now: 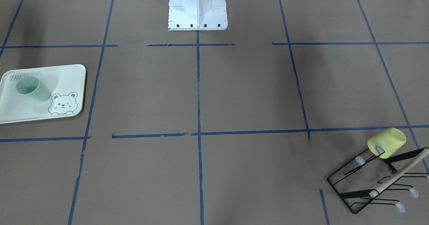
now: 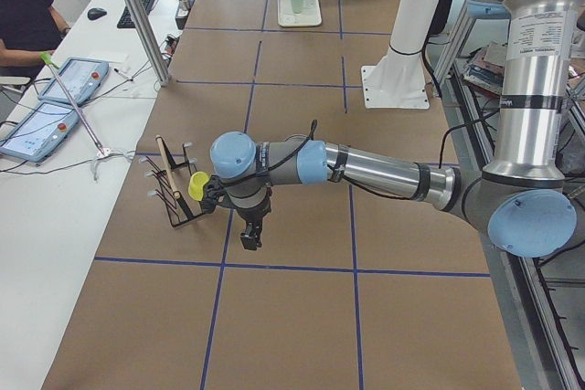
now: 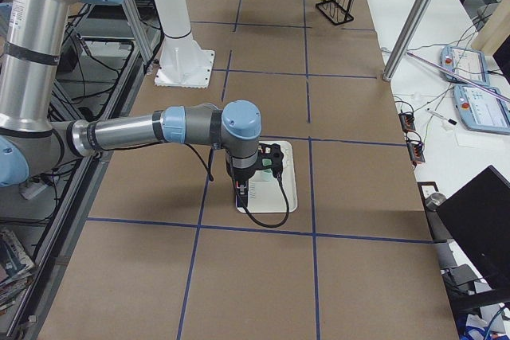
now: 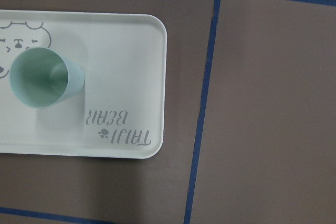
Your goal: Left arm grabs green cup and hands to right arm on tray
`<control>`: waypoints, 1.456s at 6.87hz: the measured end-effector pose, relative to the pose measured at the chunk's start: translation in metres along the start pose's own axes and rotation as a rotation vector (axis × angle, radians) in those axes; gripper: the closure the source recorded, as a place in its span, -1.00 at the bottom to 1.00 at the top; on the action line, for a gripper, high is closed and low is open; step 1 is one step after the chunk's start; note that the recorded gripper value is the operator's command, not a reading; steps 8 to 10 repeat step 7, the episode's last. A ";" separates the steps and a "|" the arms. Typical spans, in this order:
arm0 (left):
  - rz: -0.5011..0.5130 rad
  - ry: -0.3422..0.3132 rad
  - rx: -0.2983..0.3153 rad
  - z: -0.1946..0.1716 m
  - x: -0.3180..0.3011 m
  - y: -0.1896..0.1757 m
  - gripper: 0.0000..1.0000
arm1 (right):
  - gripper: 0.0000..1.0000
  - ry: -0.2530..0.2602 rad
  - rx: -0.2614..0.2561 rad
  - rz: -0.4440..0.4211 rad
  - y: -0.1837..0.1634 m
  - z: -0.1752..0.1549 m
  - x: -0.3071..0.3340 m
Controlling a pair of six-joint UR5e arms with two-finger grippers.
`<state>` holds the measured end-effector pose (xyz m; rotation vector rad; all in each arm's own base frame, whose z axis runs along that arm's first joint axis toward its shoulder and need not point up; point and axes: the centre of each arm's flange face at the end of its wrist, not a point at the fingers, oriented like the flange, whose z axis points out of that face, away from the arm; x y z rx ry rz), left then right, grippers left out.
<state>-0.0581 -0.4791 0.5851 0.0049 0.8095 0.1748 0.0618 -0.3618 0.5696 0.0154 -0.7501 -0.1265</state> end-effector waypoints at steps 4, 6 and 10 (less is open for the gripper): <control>-0.015 -0.051 -0.017 0.002 -0.007 0.017 -1.00 | -1.00 0.000 0.013 -0.015 -0.021 -0.003 0.000; -0.004 -0.058 -0.005 -0.005 -0.002 0.019 -1.00 | -1.00 0.002 0.008 -0.019 -0.024 -0.001 -0.001; 0.008 -0.062 0.018 -0.015 0.006 0.030 -1.00 | -1.00 -0.002 0.003 -0.017 -0.023 0.001 0.000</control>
